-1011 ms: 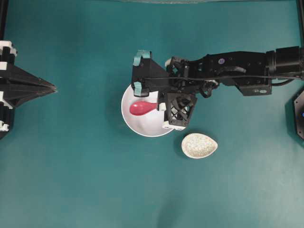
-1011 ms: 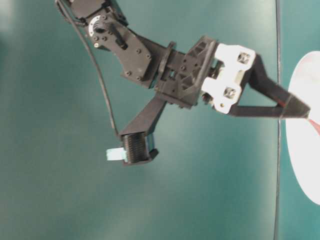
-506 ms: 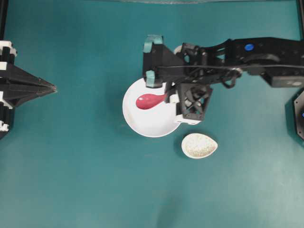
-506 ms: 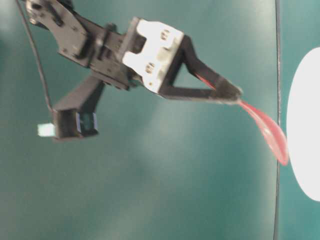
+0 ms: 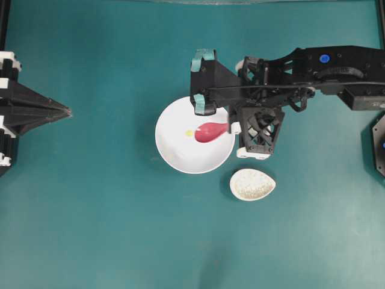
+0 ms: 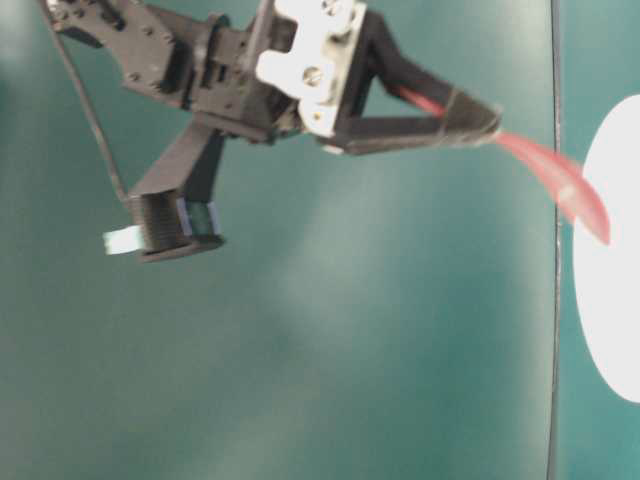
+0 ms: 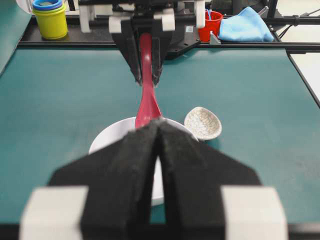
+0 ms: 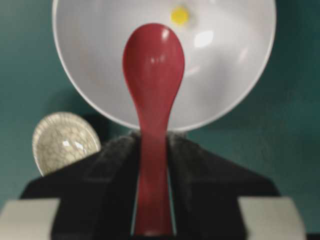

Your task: Scoop the yellow hexagonal prism block from the bowl with a spoon using the right arm.

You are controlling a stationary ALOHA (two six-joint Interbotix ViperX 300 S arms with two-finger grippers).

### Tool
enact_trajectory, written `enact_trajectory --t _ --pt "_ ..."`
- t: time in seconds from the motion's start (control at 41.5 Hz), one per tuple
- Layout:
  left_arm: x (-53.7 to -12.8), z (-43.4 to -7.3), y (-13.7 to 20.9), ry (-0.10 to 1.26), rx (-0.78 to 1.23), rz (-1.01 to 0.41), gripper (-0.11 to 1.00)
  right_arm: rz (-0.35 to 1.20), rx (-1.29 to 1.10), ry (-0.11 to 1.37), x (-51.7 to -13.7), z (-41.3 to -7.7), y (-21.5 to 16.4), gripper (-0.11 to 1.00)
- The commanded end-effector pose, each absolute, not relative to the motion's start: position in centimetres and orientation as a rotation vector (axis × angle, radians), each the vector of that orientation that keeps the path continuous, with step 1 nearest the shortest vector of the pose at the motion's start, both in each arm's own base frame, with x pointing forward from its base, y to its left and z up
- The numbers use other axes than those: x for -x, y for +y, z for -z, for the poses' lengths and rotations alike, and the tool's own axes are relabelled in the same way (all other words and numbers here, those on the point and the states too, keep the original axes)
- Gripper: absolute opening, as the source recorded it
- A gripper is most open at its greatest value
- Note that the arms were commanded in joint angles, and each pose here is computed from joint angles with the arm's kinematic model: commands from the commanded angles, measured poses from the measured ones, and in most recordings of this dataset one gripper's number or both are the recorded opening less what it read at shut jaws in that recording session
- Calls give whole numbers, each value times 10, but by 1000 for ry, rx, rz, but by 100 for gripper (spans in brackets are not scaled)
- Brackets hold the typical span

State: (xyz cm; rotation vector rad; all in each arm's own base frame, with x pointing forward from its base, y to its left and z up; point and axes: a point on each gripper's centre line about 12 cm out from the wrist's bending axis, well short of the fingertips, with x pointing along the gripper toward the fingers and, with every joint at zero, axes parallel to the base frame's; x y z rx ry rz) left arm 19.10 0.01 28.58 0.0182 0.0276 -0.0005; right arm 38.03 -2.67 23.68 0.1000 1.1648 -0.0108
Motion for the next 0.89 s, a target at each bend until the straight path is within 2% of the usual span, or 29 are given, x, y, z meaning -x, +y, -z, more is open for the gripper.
enact_trajectory --t 0.0,0.867 --pt "-193 -297 0 -2 -23 1 0 27 -110 1151 -378 -240 -31 25" --pt "-193 -298 0 -6 -17 1 0 49 -123 1155 -399 -193 -35 25"
